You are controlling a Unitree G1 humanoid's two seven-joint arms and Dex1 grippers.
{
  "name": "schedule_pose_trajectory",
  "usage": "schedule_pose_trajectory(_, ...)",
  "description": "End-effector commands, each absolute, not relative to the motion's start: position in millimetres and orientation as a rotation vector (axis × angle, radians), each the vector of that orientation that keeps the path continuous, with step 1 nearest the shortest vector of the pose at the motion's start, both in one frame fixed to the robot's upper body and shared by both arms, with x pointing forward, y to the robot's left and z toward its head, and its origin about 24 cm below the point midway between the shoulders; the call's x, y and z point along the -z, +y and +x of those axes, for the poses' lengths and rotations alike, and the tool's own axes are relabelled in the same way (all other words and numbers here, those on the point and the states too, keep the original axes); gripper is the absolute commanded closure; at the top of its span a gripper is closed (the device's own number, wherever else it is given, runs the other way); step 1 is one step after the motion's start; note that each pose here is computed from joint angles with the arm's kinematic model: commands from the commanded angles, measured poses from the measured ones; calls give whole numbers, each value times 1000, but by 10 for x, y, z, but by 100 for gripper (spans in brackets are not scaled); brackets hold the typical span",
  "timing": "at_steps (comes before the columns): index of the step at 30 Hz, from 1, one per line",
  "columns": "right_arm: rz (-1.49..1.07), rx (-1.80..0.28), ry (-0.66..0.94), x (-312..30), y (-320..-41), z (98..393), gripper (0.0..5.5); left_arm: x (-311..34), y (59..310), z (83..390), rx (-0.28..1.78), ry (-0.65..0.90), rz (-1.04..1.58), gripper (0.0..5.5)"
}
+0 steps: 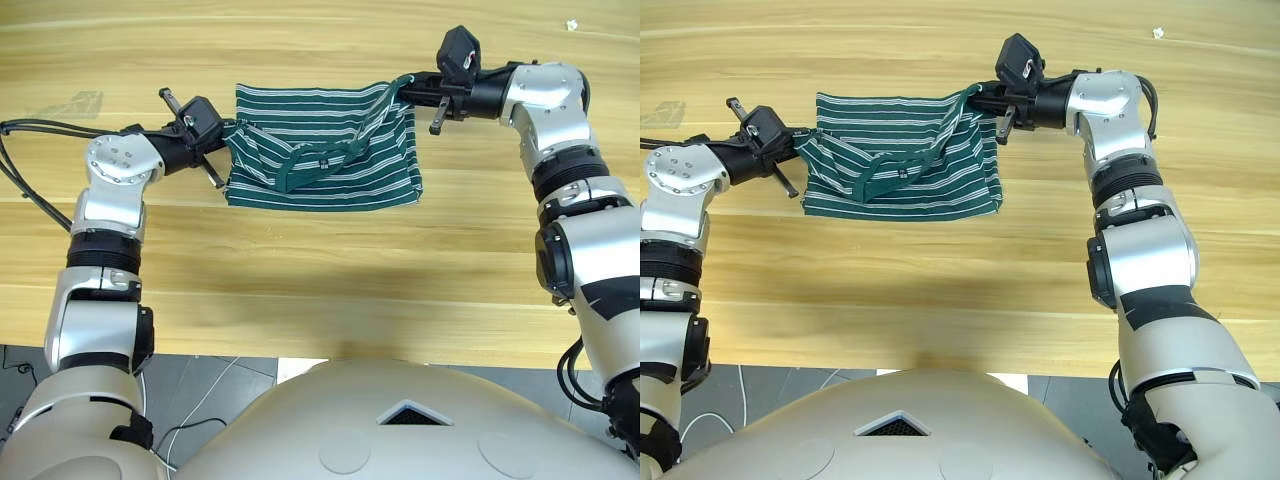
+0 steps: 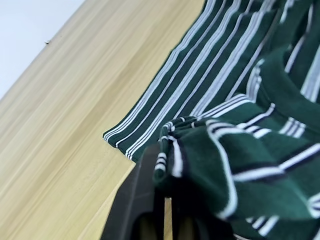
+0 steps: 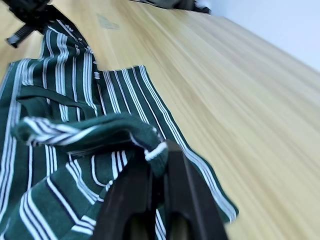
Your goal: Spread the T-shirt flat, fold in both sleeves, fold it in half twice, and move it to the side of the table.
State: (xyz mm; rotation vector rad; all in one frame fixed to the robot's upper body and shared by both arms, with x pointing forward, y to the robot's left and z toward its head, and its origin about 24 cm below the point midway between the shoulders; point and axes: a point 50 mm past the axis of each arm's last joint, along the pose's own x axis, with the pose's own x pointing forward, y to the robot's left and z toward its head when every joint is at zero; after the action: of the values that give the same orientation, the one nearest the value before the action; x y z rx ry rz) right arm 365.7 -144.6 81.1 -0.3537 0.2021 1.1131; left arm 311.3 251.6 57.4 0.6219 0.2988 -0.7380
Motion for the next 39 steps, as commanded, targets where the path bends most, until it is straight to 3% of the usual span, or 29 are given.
schedule_pose_trajectory(1,-315,-975,216,-792,-1486,3723,458,-640,2513,3327,578,252,511,466)
schedule_pose_trajectory(6,-233,-707,168,-898,-1496,3880,372,-590,2373,3568,426,298,220,390)
schedule_pose_trajectory(12,-267,-551,187,-867,-1589,3917,265,-389,2364,3576,275,412,160,296)
schedule_pose_trajectory(25,-435,-759,184,-522,-1243,3698,17,-150,2327,3460,206,445,117,74)
schedule_pose_trajectory(30,-551,-788,184,-452,-1177,3657,10,-191,2347,3484,179,417,145,14)
schedule_pose_trajectory(35,-857,-803,220,-273,-1099,3591,10,-218,2397,3487,139,392,201,14)
schedule_pose_trajectory(39,-1168,-781,257,-199,-1273,3594,10,-292,2437,3507,128,346,225,14)
